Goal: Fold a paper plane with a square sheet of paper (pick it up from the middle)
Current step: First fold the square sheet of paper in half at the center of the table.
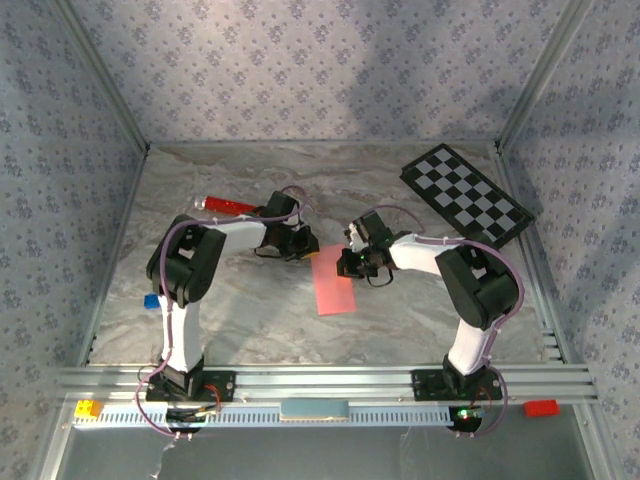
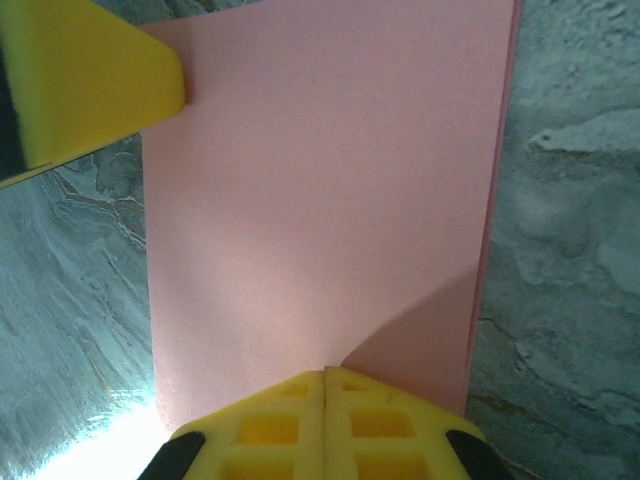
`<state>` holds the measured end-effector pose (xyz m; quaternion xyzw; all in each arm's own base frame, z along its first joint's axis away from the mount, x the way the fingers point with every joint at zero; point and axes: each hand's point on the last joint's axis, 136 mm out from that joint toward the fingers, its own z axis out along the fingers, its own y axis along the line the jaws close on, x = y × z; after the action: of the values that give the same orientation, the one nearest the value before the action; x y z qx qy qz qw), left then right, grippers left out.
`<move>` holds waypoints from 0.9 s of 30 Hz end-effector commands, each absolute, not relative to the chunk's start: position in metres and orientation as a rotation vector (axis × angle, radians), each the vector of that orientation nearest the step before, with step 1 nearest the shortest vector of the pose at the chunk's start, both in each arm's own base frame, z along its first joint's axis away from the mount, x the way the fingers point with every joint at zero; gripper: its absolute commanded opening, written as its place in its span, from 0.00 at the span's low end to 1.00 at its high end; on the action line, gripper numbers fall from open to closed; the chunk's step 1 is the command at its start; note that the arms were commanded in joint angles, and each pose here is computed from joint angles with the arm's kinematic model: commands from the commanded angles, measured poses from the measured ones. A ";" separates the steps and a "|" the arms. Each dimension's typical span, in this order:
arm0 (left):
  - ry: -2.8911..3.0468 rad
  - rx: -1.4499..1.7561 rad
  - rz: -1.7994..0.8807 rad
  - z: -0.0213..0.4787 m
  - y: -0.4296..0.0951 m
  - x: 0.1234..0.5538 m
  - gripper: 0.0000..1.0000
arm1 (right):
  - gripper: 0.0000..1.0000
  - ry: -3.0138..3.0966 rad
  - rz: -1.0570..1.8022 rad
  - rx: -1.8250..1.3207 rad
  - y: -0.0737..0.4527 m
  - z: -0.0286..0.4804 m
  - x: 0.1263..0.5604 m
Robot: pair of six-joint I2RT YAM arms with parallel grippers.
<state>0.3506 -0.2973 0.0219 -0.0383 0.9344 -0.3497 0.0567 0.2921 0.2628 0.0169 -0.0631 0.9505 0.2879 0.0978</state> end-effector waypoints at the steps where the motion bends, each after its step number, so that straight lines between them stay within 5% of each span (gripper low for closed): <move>1: 2.839 -0.161 -0.977 0.010 -0.284 0.364 0.13 | 0.00 3.085 0.577 -0.121 0.221 -0.042 0.244; 27: 2.893 -0.337 -0.801 -0.001 -0.262 0.395 0.11 | 0.00 3.071 0.579 -0.154 0.217 -0.036 0.242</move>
<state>0.3762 -0.2900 0.0209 -0.0704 0.9427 -0.3240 0.0378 0.2926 0.2641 0.0173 -0.0675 0.9488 0.2903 0.1044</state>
